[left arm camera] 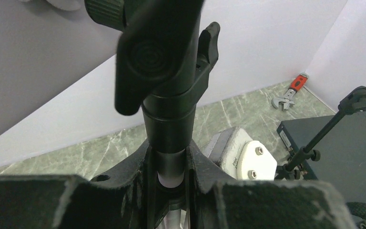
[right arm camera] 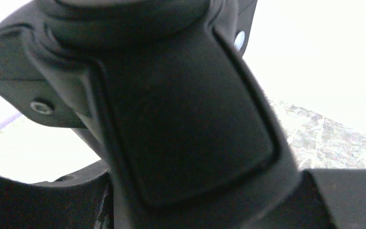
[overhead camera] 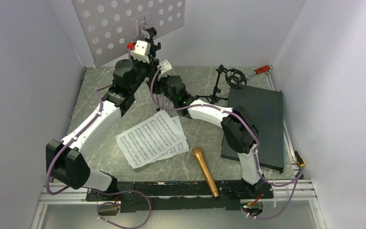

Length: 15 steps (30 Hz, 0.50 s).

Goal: Set up the instrument practice props

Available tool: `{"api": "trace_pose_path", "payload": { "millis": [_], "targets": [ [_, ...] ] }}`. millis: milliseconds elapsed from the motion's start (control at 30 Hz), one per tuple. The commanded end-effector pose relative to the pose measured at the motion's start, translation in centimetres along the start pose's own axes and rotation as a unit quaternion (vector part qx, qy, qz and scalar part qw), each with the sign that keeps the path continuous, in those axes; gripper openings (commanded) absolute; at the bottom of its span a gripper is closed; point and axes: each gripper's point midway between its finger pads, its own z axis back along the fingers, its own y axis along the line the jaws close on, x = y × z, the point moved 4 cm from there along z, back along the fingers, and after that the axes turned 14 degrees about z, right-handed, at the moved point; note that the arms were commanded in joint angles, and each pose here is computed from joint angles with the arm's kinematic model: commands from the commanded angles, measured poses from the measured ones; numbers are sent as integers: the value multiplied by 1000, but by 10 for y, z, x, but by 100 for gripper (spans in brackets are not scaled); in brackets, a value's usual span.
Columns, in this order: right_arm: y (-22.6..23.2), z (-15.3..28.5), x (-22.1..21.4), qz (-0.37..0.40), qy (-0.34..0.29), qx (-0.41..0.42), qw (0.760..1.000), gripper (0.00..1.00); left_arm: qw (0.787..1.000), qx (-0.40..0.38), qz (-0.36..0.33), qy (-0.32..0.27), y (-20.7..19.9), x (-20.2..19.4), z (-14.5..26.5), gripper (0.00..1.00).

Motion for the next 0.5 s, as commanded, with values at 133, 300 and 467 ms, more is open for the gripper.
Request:
{"api": "trace_pose_path", "payload": {
  "millis": [133, 300, 467],
  "targets": [
    [-32, 14, -14, -21, 59, -2, 998, 61, 967, -248, 45, 45, -122, 7, 61, 3],
    [-28, 22, -7, -28, 55, 14, 998, 83, 966, -249, 43, 52, -122, 3, 62, 3],
    [-27, 32, 6, -31, 45, 26, 998, 97, 968, -244, 38, 53, -121, 3, 62, 3]
  ]
}}
